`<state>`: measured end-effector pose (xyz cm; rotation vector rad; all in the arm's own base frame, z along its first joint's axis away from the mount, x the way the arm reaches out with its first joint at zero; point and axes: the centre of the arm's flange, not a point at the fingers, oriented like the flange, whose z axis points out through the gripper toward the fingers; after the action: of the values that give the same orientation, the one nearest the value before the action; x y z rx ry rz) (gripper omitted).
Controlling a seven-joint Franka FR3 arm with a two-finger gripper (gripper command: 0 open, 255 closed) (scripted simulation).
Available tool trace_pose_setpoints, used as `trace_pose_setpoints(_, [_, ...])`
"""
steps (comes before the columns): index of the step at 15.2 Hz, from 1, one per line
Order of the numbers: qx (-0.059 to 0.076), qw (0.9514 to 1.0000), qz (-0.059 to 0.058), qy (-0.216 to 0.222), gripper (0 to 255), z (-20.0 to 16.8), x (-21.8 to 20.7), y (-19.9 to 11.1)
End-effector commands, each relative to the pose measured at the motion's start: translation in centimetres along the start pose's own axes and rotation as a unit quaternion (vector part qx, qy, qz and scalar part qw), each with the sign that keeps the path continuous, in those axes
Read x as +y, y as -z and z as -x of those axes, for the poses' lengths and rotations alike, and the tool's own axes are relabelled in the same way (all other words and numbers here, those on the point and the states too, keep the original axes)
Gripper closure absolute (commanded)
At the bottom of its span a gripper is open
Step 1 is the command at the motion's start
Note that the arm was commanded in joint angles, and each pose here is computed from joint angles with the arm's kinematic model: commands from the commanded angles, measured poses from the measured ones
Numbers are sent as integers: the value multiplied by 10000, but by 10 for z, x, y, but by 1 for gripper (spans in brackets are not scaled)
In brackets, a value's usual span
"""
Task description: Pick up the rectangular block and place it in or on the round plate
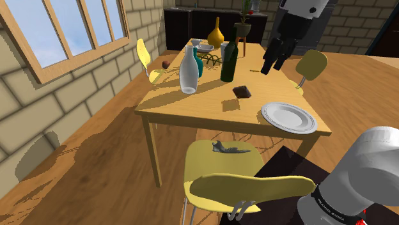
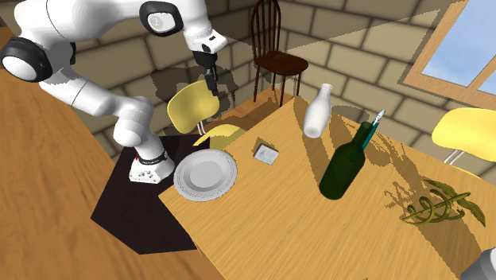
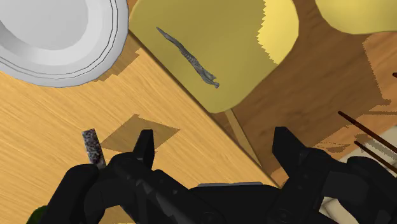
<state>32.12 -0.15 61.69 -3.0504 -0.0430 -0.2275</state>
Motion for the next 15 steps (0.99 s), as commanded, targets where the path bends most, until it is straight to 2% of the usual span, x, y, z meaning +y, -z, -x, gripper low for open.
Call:
trace_pose_setpoints(1, [0, 10000, 0, 0, 0, 0, 0, 0])
trace_pose_setpoints(8, [-357, 9967, 712, 159, 0, -65, 19, -65])
trace_pose_setpoints(15, [-711, 9868, 1418, 316, 0, -125, 44, -131])
